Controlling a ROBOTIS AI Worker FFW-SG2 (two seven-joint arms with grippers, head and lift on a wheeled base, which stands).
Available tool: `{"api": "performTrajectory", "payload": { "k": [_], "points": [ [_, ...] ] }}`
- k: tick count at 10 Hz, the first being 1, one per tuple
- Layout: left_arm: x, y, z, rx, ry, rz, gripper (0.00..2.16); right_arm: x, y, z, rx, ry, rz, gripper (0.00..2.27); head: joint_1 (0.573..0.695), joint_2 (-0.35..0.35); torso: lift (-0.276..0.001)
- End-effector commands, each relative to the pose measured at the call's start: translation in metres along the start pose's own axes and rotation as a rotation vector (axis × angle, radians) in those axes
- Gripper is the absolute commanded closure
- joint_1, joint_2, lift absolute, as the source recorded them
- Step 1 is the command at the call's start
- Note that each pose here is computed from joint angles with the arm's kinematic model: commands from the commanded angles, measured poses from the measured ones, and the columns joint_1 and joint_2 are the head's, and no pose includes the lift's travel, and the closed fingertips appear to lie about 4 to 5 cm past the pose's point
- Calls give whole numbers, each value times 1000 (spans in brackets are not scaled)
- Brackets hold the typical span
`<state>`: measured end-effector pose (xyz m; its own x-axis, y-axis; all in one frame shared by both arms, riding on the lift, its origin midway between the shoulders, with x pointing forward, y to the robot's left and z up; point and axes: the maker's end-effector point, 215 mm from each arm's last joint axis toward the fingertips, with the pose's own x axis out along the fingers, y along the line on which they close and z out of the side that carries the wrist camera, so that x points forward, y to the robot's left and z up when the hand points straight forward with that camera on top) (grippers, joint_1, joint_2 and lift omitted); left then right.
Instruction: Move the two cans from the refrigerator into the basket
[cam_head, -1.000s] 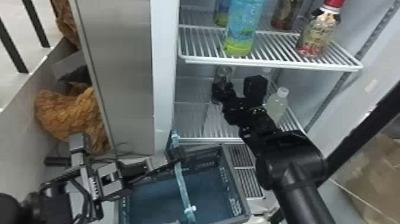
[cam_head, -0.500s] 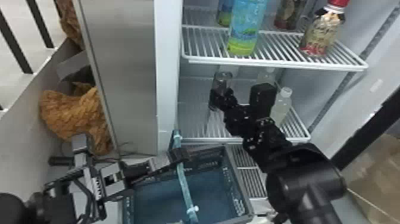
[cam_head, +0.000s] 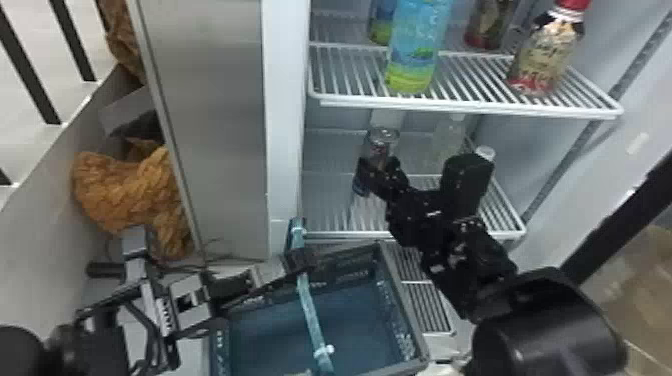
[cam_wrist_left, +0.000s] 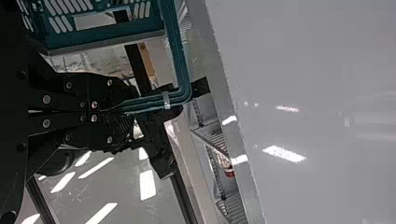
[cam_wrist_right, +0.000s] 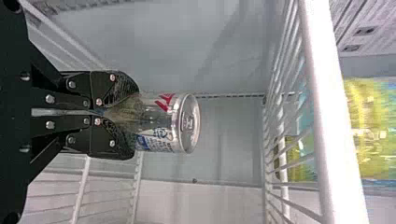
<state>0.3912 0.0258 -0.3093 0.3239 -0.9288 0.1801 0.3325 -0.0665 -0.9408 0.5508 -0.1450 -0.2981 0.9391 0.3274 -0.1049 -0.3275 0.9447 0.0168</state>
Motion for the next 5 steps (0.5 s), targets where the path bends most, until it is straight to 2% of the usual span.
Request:
{"api": "performTrajectory", "payload": {
  "k": [1,5],
  "points": [
    [-1,0,0,-1,-2,0,1210,-18,6,3,20,1,9,1285,695,-141,-219],
    [-2,1,1,1,-10,1,1210,-62,36,18,56,-8,72,1285,695,-138,-219]
  ]
}}
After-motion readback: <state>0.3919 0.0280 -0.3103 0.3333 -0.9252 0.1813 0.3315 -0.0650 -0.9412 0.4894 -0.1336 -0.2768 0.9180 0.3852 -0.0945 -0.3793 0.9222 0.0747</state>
